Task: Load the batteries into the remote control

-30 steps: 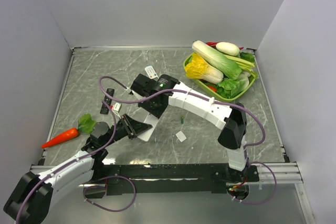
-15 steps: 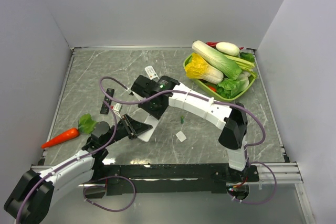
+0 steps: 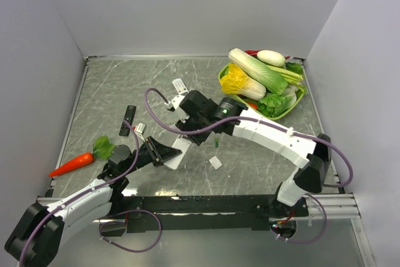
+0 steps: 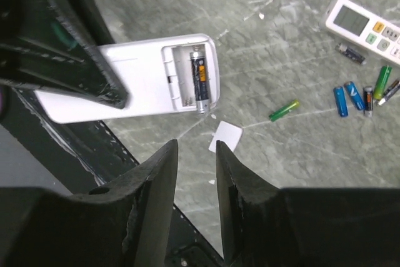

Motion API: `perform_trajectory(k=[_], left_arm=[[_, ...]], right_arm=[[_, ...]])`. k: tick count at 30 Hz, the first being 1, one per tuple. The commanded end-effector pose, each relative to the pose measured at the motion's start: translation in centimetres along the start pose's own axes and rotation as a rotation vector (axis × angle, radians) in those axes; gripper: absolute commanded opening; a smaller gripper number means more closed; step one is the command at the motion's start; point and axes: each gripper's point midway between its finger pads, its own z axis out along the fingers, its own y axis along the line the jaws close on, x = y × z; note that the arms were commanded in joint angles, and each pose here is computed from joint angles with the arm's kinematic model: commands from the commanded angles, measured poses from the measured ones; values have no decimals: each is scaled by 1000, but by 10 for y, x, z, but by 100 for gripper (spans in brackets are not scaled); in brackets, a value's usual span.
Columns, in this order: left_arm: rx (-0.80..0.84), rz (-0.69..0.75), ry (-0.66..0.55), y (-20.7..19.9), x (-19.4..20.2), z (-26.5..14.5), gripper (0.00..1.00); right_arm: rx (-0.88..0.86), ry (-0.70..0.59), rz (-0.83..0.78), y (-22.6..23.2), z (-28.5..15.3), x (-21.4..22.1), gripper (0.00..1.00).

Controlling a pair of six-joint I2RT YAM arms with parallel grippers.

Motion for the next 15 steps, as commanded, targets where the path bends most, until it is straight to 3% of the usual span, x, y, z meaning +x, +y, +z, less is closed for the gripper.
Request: perform_trajectory(k=[1,7,15], left_arm=[[-23,-23,18,23,13,-11,2],[-17,-20,20,21,13,-10,2],[-12,-18,20,20,12,-10,2]], right_arm=[[-32,-189,-5,4,-16,-23,38],[-21,-248,-26,0,-8,-21,35],[-13,-230,-19,-3,4,-18,33]])
